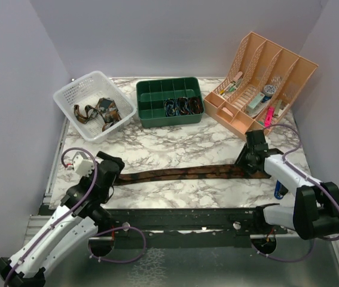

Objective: Roll the ties
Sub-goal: Flatten out the tie at the center of the board.

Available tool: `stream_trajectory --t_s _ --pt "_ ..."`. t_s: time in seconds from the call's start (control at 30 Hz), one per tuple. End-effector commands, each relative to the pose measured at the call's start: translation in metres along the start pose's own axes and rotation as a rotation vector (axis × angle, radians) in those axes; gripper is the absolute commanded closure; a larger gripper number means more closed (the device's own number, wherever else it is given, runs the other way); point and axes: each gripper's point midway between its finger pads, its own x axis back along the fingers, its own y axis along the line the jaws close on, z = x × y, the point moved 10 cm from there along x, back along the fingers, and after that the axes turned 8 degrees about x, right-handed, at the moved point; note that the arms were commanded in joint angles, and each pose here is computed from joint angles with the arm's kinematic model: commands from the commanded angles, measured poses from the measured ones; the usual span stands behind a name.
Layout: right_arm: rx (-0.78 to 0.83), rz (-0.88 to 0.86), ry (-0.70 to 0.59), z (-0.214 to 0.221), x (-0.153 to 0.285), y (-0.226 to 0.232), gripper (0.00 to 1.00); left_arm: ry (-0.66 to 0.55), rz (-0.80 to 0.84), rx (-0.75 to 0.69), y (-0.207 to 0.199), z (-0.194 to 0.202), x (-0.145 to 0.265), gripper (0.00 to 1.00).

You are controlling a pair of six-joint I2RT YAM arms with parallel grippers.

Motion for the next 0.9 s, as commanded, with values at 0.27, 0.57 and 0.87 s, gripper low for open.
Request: stream_trajectory --t_s 0.27,0.57,0.87 --pt "-0.063 -0.104 -0.181 -0.067 -0.001 -0.03 0.56 0.044 0.046 -0.272 -0.022 -0.008 0.01 0.01" --pt "-0.173 -0.032 -0.147 -0.044 0.052 -0.037 0.15 0.225 0.195 -0.541 -0.061 0.018 -0.006 0.01" --pt "-0.197 0.085 -0.289 -0.08 0.038 -0.047 0.05 0.513 0.31 -0.735 -0.092 0.054 -0.023 0.01"
